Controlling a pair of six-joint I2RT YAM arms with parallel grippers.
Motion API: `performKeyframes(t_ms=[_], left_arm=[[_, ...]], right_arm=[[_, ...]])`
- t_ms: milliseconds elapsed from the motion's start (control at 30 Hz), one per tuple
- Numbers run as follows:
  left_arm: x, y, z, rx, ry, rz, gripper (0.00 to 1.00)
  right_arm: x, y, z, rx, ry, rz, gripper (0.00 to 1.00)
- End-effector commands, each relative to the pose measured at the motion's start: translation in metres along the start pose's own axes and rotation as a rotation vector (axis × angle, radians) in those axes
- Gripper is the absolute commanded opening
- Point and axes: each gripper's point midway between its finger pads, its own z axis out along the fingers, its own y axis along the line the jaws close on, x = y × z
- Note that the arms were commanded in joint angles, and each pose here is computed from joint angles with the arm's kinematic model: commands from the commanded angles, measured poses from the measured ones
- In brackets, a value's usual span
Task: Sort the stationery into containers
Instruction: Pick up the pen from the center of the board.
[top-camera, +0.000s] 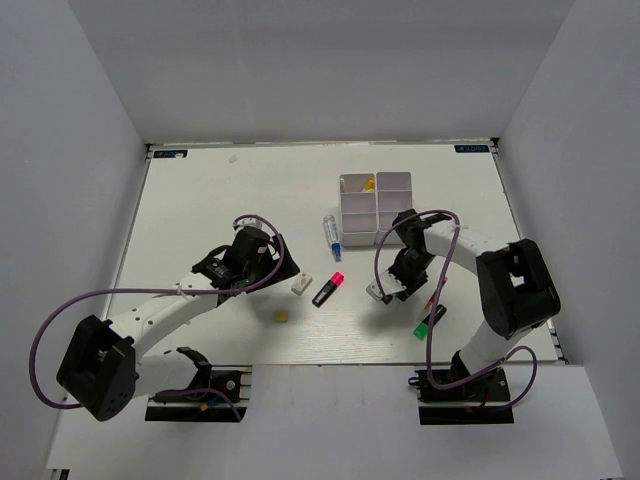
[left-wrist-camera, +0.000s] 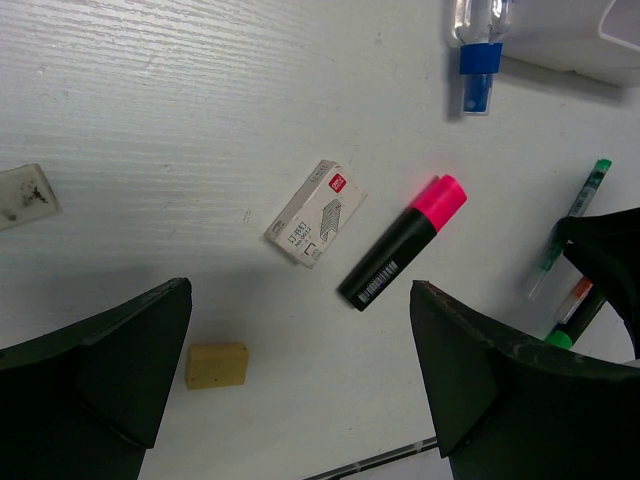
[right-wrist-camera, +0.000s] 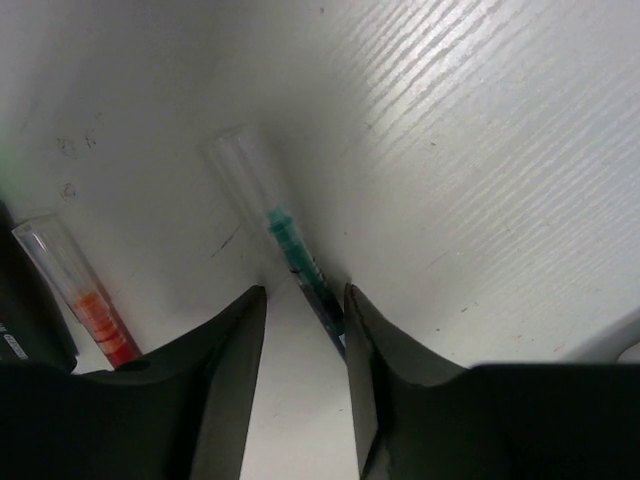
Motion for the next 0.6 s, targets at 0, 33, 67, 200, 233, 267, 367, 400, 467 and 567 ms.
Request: performKeyframes(t_ms=[0, 33, 67, 200, 233, 267, 367, 400, 467, 567], left_arm=[[-0.004, -0.003, -0.005, 0.021, -0.019, -0.009, 1.00], [-0.004, -0.003, -0.005, 0.021, -0.019, -0.009, 1.00], [-0.004, -0.003, -0.005, 0.021, -0.019, -0.009, 1.00], [-0.004, -0.004, -0.005, 0.021, -0.019, -0.018, 1.00], [-0.004, -0.004, -0.005, 0.021, -0.019, -0.018, 1.00], [-0.004, -0.004, -0.005, 0.021, -0.019, -0.018, 1.00], [-0.002, -0.005, -0.006, 0.027, -0.012, -0.018, 1.00], [-0.002, -0.005, -0.006, 0.027, -0.012, -0.018, 1.00], [-0.003, -0.005, -0.004, 0.027, -0.012, -0.018, 1.00], [-0.001, -0.006, -0.002, 0.033, -0.005, -0.018, 1.00]], right_arm=[[0.001, 0.004, 0.017, -0.043, 0.014, -0.204, 0.39], [-0.001, 0.007, 0.020, -0.054, 0.004, -0.192, 0.34], [-0.003, 0.007, 0.021, -0.057, -0.001, -0.187, 0.27], [-0.015, 0.005, 0.022, -0.053, -0.079, -0.045, 0.13], [-0.017, -0.010, 0.014, -0.018, -0.087, -0.034, 0.11], [-0.019, -0.012, 0.013, -0.014, -0.107, -0.003, 0.07], [-0.047, -0.036, -0.008, 0.065, -0.264, 0.126, 0.04], [-0.052, -0.041, -0.016, 0.089, -0.292, 0.179, 0.00], [-0.078, -0.063, -0.046, 0.161, -0.437, 0.281, 0.00], [-0.102, -0.094, -0.094, 0.296, -0.601, 0.290, 0.00]])
